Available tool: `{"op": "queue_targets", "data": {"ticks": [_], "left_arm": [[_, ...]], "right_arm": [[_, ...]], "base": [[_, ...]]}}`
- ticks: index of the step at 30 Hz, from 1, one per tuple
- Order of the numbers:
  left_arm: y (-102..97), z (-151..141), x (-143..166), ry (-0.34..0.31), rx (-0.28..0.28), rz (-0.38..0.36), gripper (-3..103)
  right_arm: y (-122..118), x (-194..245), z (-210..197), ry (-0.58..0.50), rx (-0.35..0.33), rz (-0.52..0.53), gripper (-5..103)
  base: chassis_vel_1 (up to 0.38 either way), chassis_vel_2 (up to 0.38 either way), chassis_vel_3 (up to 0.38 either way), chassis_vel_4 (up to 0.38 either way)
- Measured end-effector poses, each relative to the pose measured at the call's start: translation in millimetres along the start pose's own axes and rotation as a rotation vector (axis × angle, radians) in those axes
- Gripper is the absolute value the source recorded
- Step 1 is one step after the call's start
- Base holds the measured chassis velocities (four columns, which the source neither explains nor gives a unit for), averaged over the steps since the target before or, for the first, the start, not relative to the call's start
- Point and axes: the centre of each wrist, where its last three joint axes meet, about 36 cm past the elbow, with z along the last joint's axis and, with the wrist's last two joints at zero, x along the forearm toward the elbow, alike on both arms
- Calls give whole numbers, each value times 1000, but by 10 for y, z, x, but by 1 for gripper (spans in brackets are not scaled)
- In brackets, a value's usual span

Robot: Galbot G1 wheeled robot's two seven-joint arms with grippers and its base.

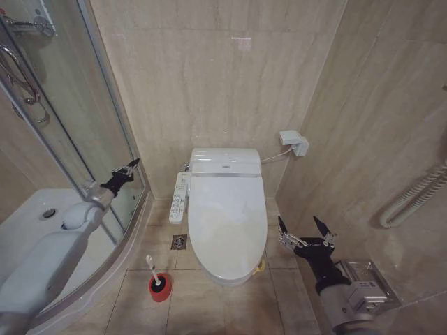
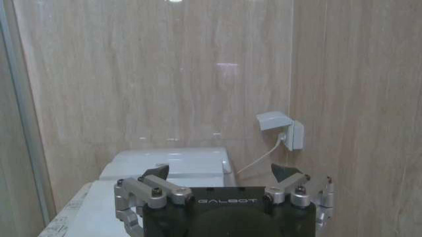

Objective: Open the toilet lid, clean the toilet bowl with a toilet brush, close the toilet lid, and flush.

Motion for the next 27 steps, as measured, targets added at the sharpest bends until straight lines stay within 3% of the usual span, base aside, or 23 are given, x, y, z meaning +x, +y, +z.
{"op": "queue_targets", "data": {"ticks": [9,20,27], "left_arm": [[-246,214,-469,9,-19,79,0],[-557,414,-537,31,-3,146,0],[-626,493,-538,37,5,159,0]], "right_arm": [[0,0,0,0,0,0,100],[0,0,0,0,0,0,100],[0,0,0,0,0,0,100]], "base": [[-6,6,7,-12],[-133,132,151,-145],[-117,109,95,-122]]}}
